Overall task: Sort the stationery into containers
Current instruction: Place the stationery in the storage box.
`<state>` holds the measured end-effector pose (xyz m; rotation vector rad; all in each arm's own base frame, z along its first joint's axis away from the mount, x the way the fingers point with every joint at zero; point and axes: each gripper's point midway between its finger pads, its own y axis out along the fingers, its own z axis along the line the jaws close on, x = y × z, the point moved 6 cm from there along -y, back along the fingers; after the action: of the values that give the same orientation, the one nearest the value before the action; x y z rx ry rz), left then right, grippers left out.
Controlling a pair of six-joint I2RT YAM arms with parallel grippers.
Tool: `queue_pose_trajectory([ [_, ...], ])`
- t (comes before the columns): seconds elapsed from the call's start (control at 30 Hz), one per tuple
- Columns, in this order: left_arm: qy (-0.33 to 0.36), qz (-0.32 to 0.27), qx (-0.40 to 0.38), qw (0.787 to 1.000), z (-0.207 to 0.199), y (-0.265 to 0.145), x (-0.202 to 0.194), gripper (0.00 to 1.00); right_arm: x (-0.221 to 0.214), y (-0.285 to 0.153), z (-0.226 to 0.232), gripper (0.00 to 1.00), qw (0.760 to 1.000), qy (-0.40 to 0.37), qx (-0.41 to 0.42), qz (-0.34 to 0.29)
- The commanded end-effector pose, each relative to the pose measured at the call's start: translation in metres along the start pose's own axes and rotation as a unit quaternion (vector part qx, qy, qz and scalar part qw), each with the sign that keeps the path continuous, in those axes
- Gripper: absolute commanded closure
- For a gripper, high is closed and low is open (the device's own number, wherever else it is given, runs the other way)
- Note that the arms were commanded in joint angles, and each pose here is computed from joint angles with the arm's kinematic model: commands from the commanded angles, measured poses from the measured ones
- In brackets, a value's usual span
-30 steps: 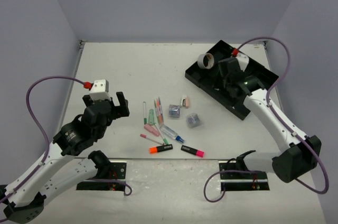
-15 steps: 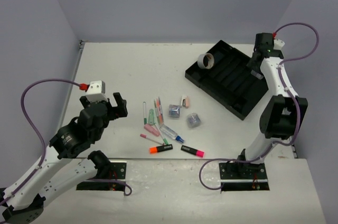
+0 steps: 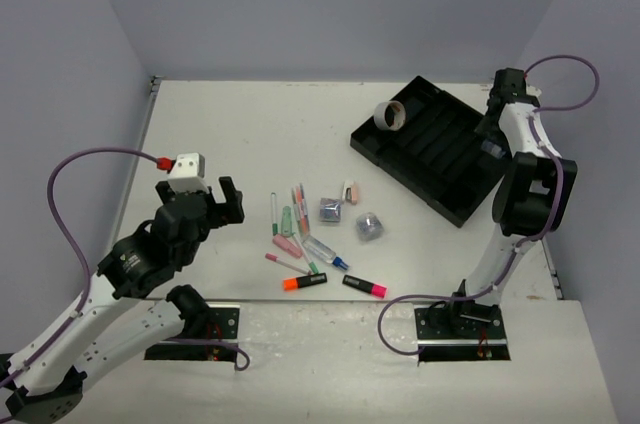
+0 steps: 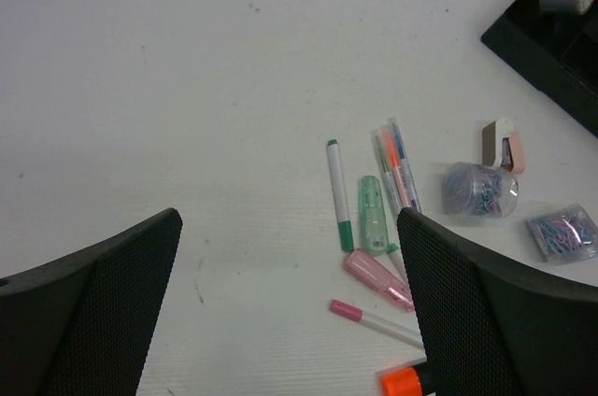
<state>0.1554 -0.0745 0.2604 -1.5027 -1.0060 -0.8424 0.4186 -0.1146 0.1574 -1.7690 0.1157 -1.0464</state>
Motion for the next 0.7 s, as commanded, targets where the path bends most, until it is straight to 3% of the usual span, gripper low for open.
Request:
queue_pose_trajectory([
  [0.0,-0.007,-0.023,-0.007,1.000,-0.002,0.000,0.009,0.00,0.016,0.006,-0.002,0.69,1.000,0.006,0.010,-0.020],
  [0.23,-0.006,-0.023,-0.012,1.000,-0.003,0.000,0.008,0.00,0.004,0.019,-0.007,0.62,1.000,-0.004,-0.011,-0.003],
  [0.3,-0.006,-0.022,-0.014,1.000,-0.003,0.000,0.008,0.00,0.003,0.019,-0.007,0.55,1.000,0.000,-0.010,-0.002],
  [0.33,-0.005,-0.022,-0.013,1.000,-0.003,0.000,0.008,0.00,0.002,0.019,-0.007,0.43,1.000,0.000,-0.012,-0.002],
  [0.4,-0.005,-0.022,-0.013,1.000,-0.003,0.000,0.008,0.00,0.001,0.020,-0.009,0.33,1.000,0.000,-0.015,-0.001],
  [0.67,-0.007,-0.025,-0.011,1.000,-0.002,-0.001,0.009,0.00,0.013,-0.021,0.004,0.20,1.000,-0.003,0.011,-0.026],
])
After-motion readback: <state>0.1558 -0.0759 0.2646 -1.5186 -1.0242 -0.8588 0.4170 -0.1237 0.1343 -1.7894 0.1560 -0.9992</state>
